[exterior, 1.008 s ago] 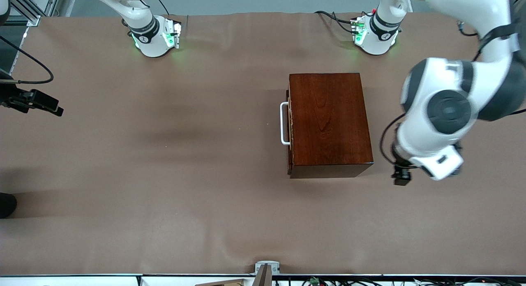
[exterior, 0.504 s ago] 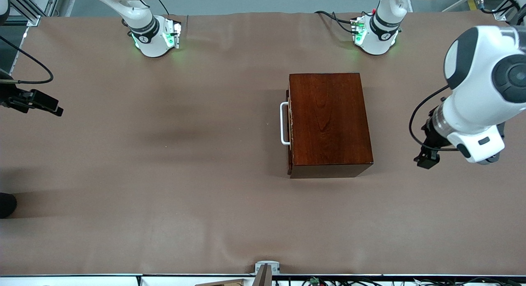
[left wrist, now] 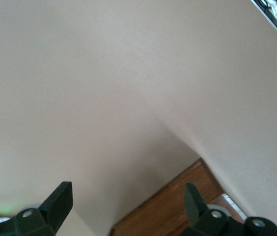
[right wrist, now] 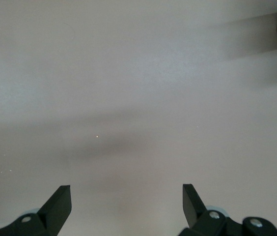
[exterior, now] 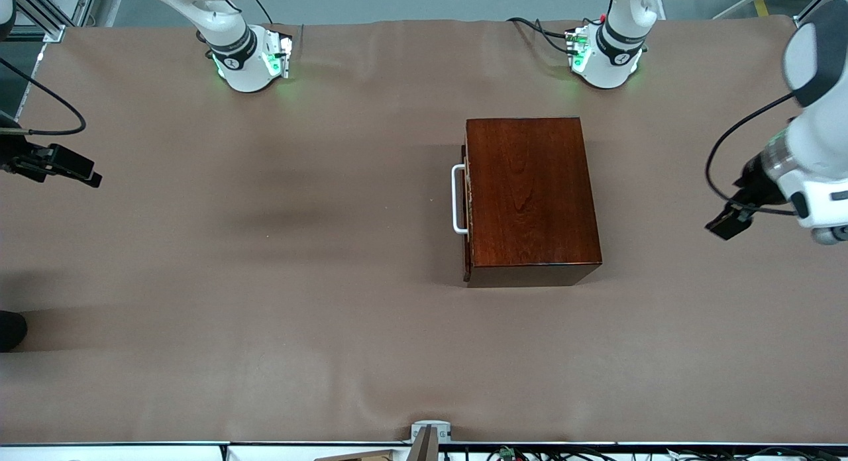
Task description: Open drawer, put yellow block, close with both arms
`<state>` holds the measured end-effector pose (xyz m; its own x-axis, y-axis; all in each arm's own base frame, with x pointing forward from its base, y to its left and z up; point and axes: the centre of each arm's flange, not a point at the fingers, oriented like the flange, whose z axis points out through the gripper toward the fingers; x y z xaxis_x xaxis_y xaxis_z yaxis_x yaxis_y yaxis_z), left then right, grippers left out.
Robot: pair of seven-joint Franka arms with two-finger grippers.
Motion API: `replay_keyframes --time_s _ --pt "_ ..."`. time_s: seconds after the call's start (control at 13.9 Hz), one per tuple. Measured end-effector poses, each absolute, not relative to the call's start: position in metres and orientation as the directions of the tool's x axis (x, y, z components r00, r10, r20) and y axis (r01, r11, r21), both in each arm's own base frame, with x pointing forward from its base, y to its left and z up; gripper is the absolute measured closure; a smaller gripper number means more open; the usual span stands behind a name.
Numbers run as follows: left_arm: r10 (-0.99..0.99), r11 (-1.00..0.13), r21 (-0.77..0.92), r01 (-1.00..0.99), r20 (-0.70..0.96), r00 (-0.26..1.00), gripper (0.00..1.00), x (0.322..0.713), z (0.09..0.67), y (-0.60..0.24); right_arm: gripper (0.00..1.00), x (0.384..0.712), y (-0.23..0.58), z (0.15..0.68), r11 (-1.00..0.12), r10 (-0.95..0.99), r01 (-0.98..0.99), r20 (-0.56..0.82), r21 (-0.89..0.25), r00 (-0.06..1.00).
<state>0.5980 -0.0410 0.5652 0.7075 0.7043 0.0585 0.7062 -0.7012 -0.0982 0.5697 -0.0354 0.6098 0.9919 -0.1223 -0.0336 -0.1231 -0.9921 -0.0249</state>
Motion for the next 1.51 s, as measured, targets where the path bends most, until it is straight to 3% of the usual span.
replay_keyframes --time_s 0.72,1.51 --pt "0.269 -0.961 -0.082 0.263 -0.072 0.961 0.00 0.543 0.604 -0.041 0.00 0.570 -0.035 0.610 -0.992 -0.122 -0.123 -0.034 -0.025 0.992" --pt "-0.084 -0.996 -0.031 -0.087 -0.081 0.993 0.00 0.527 0.624 -0.058 0.00 0.570 -0.035 0.610 -0.992 -0.122 -0.123 -0.034 -0.025 0.992"
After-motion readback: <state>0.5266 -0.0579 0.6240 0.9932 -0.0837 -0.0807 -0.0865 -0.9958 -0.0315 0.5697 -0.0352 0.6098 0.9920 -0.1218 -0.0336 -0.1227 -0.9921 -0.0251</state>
